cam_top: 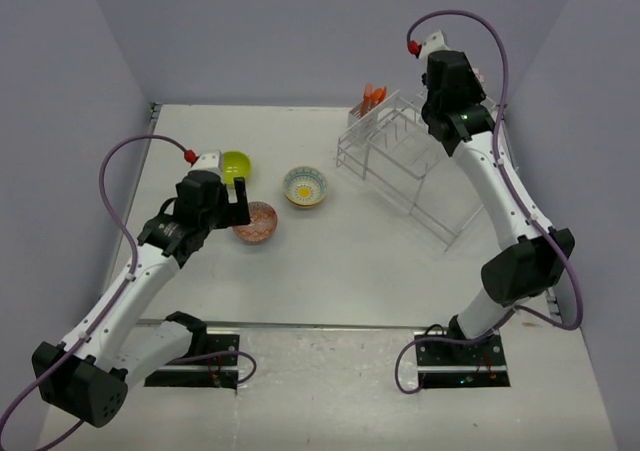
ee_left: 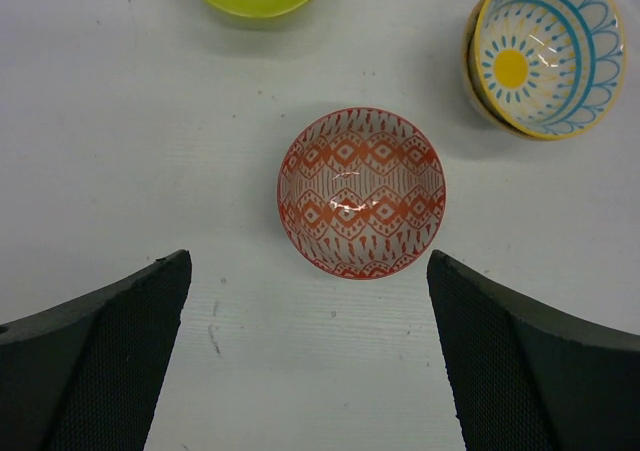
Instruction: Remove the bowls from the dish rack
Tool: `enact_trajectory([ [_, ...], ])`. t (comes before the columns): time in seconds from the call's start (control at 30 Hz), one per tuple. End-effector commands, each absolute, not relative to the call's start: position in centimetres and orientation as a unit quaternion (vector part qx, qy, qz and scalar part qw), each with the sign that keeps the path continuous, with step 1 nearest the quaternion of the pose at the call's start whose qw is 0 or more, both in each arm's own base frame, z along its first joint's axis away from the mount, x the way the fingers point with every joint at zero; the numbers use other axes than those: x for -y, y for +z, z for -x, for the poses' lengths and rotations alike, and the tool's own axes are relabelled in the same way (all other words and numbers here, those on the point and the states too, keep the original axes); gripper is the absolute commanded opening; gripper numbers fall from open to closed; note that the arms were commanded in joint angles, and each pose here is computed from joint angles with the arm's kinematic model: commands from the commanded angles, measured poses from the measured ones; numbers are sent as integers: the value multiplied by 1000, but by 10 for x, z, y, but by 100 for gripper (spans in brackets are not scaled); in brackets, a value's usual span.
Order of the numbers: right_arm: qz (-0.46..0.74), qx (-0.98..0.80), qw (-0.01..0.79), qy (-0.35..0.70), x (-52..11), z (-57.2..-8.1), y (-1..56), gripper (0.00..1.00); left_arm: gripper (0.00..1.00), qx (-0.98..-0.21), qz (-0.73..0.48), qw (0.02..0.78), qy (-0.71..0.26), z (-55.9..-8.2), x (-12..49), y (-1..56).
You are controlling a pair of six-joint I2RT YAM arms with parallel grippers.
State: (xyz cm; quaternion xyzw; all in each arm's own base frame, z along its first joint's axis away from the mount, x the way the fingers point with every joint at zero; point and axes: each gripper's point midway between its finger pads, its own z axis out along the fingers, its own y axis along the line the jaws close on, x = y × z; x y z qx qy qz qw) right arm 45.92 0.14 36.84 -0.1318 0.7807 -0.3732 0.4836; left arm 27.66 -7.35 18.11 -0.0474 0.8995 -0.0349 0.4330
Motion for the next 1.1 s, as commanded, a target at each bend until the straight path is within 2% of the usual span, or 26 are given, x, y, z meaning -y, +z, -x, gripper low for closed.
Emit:
enact_trajectory([
  [0.0, 115, -752, 524, -384, 10, -473, 404, 43, 100, -873, 39, 481, -66, -283, 81, 207],
  [0.63, 136, -758, 516, -375, 11, -513, 363, 42, 100, -873, 16, 479, -93, -281, 90, 206],
  [0.97, 145, -761, 506, -379, 13, -527, 341, 30, 100, -871, 11, 481, -99, -282, 92, 207],
  [1.07, 146, -762, 504, -379, 14, -529, 337, 22, 100, -871, 10, 481, -102, -282, 92, 207],
])
